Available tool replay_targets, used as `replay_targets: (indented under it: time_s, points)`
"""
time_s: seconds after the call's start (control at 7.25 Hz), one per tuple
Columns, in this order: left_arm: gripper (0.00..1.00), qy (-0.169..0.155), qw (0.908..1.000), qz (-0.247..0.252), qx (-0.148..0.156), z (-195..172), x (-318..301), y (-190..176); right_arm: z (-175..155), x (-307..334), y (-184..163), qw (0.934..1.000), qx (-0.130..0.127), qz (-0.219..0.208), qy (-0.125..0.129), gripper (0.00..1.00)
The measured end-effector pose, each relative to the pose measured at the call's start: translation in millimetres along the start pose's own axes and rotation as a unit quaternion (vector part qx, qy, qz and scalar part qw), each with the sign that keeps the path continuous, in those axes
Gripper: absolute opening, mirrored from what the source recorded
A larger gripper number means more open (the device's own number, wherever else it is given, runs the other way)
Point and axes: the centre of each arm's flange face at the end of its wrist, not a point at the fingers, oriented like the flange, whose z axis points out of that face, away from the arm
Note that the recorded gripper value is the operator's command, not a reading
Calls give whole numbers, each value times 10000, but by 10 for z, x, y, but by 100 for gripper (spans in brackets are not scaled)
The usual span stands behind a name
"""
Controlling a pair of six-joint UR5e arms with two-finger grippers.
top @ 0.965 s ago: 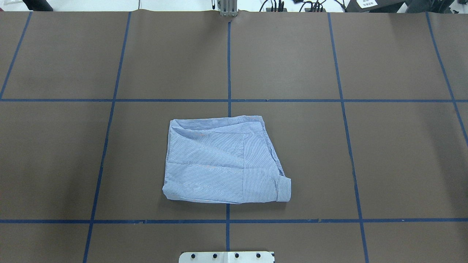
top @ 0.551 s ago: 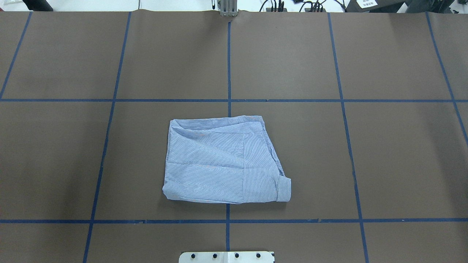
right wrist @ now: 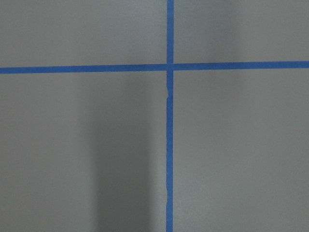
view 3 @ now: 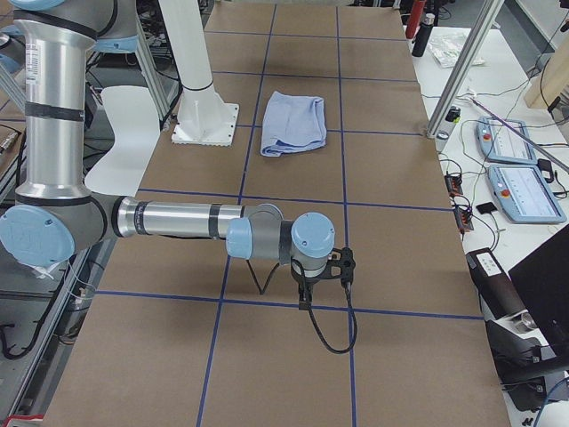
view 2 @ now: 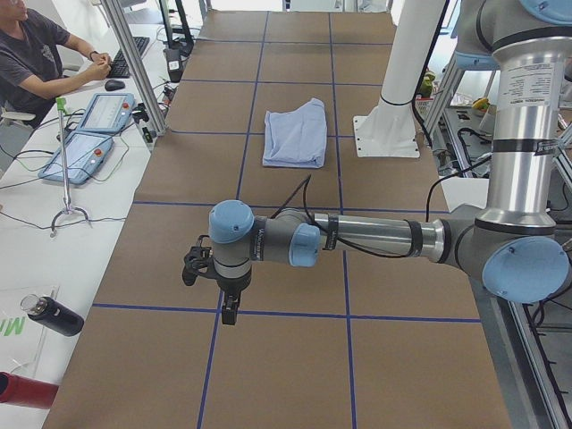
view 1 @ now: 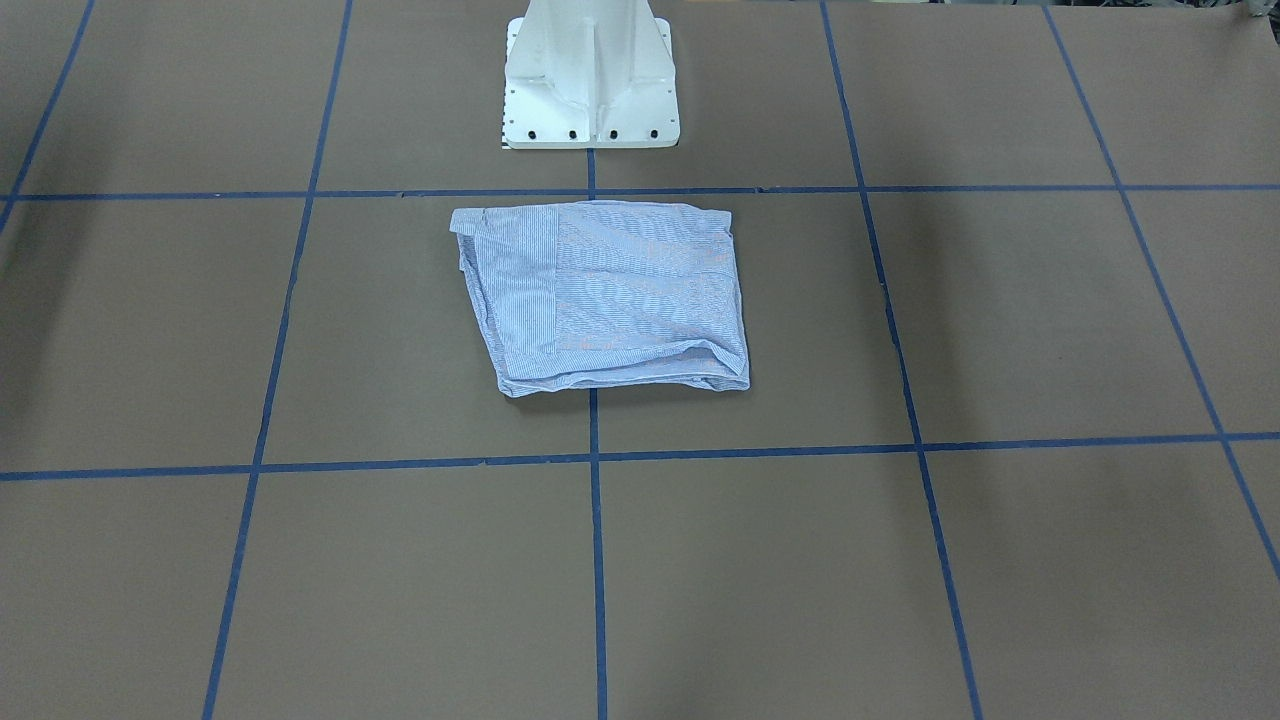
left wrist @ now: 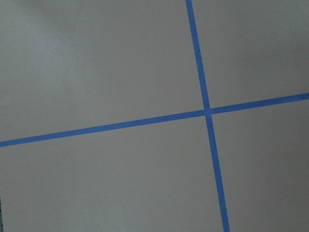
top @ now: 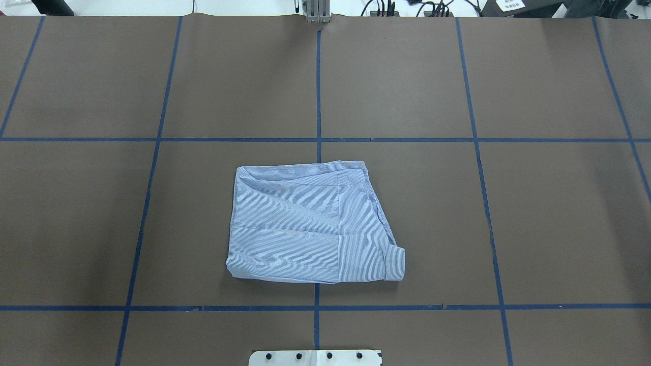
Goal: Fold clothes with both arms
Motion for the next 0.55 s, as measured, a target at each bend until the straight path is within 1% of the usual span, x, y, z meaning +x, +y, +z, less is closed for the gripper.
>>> replay_targets:
  time_s: [0.55]
  points:
    - [100, -2, 10000, -31, 7, -2, 7, -7, 10, 14, 2, 10000, -20, 63, 1, 100]
